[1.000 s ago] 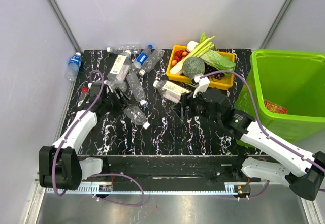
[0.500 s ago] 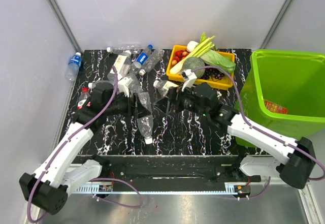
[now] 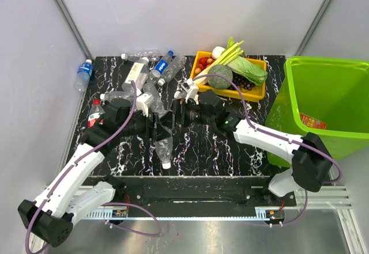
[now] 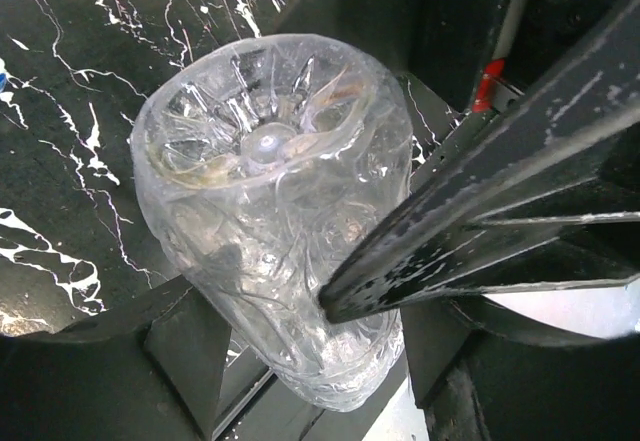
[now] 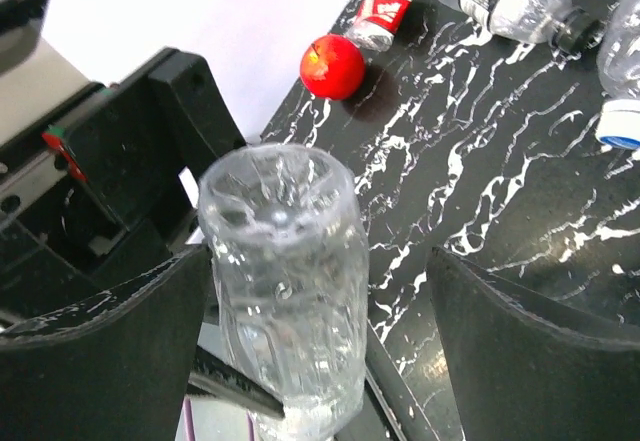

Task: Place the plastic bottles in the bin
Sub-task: Pick up the plastic bottle at the center of the board, then place the plastic bottle in the trash bin.

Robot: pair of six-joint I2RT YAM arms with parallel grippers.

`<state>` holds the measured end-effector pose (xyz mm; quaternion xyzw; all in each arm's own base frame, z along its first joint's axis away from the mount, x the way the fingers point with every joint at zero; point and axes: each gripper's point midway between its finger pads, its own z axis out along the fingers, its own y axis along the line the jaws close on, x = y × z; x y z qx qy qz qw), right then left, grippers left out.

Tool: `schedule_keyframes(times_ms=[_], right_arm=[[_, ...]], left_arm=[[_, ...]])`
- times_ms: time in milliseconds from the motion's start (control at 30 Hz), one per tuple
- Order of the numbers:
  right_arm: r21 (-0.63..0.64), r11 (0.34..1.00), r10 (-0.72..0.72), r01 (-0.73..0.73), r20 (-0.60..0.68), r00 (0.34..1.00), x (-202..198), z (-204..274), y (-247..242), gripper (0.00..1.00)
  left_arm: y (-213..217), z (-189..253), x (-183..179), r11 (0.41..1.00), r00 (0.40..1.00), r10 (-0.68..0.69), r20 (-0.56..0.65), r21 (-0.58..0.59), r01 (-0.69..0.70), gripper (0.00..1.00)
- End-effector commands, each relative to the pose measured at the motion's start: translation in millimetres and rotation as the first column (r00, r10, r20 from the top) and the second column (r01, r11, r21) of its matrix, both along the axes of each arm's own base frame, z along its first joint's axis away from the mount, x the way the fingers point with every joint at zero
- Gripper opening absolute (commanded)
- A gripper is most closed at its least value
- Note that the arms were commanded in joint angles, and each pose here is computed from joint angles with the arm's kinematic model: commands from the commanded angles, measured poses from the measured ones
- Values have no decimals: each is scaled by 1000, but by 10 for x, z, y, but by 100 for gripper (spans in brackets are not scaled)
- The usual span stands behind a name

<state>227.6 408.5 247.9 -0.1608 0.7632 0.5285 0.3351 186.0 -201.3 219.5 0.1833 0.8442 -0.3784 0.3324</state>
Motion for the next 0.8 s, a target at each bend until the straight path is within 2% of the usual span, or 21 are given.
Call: schedule_keyframes(times_ms=[0, 67, 167, 233, 300, 367, 433, 467, 633, 767], right_arm=[[117, 992, 48, -54, 60, 997, -36, 443, 221, 93], [105, 993, 56, -61, 50, 997, -34, 404, 276, 90], [95, 993, 66, -69, 40, 997, -29, 406, 314, 75], [94, 996, 2, -7, 49, 999, 42, 468, 242, 54], [104, 991, -98, 90, 78, 992, 145, 562, 92, 42], [136, 974, -197, 180, 125, 972, 223, 702, -93, 38], [168, 951, -287, 258, 182, 940, 293, 840, -292, 36], [176, 940, -326, 292, 210, 922, 332, 890, -387, 36], [176, 879, -477, 444, 363, 800, 531, 1262, -872, 36], [242, 789, -603, 565, 484, 634, 563, 1786, -1372, 34]], left_arm=[[-72, 192, -10, 998, 996, -43, 76, -44, 46, 48], [-74, 206, -25, 998, 995, -46, 85, -48, 50, 50], [-46, 212, -6, 999, 995, -26, 95, -40, 30, 58], [-31, 219, -1, 999, 995, -17, 103, -38, 21, 64], [-17, 214, 9, 999, 994, -5, 105, -34, 8, 72], [8, 223, 35, 1000, 994, 15, 112, -26, -12, 80], [26, 220, 41, 1000, 993, 25, 114, -21, -23, 97], [32, 230, 41, 999, 993, 31, 117, -23, -29, 99], [96, 277, 63, 998, 986, 67, 150, -18, -65, 99], [198, 248, 143, 991, 977, 130, 171, 14, -135, 99]])
